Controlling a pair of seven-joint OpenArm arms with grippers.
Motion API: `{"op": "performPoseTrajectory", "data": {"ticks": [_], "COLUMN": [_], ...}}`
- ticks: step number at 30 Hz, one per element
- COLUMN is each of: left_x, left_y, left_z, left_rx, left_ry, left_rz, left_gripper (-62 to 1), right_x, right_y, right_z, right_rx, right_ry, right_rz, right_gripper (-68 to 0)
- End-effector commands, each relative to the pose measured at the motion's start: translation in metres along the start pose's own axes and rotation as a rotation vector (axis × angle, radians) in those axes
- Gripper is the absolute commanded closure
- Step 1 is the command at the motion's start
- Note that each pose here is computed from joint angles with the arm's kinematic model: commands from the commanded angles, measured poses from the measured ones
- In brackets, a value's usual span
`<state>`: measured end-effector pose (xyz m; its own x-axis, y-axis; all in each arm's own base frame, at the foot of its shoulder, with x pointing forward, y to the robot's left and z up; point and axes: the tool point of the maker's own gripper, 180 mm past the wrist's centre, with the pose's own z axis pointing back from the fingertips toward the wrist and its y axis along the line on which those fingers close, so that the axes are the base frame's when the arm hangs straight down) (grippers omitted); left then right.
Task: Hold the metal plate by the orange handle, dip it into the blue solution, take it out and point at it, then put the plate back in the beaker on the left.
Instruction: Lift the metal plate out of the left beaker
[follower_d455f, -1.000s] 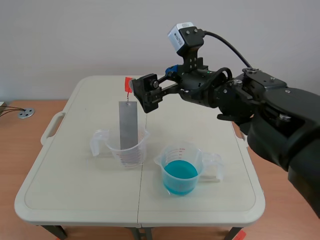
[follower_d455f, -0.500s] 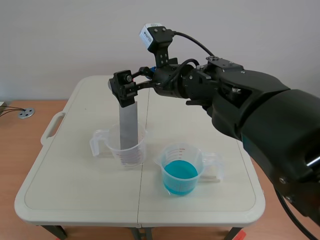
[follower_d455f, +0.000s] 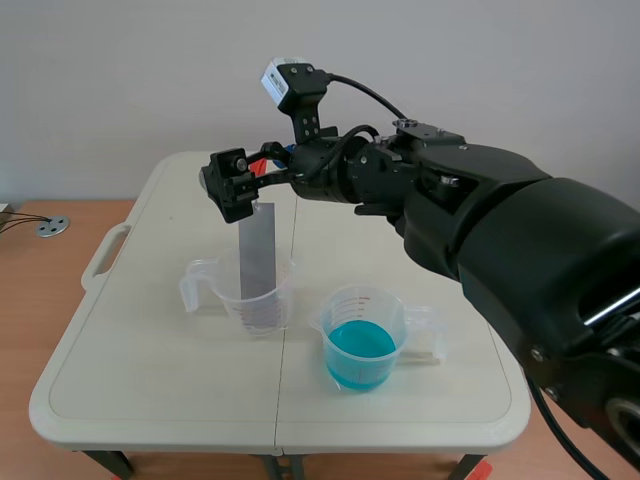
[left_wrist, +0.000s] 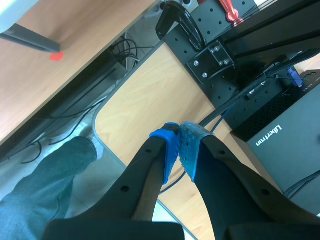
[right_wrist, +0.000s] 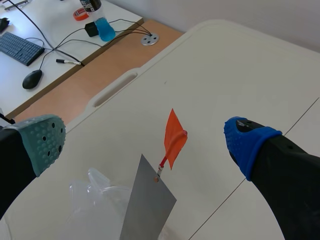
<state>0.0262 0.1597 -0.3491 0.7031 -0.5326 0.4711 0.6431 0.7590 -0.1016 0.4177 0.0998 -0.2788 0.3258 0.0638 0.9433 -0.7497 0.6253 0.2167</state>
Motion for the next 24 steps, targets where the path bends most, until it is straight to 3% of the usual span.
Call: {"op": "performPoseTrajectory", "data": {"ticks": [1,6,17,24], "left_x": [0.0049,0.0049,0.0049,0.0049], "left_y": [-0.0028,-0.0029,-0.0029,-0.0029], "left_z": [0.0006,0.0006,0.0006,0.0006], "left_rx": [-0.008,-0.008,-0.008,-0.008], "left_ry": [-0.016,-0.017,-0.017,-0.017], "left_rz": [0.002,0.002,0.002,0.002], "left_gripper": [-2.7,-2.7,-2.7,-2.7], "right_x": [0.0268,0.0249,0.0189,0.0187], "right_y": [0.0064,0.0078,0.0132,0.013], "right_z": [-0.0049,-0.0049,-0.0047,-0.0046], "right_rx": [0.028,0.036,0.067,0.067], "right_ry": [-0.049,-0.039,-0.007,-0.006], "right_rz": [0.024,0.025,0.033,0.034], "right_gripper": [-66.3,-65.8,-43.1,-33.4]}}
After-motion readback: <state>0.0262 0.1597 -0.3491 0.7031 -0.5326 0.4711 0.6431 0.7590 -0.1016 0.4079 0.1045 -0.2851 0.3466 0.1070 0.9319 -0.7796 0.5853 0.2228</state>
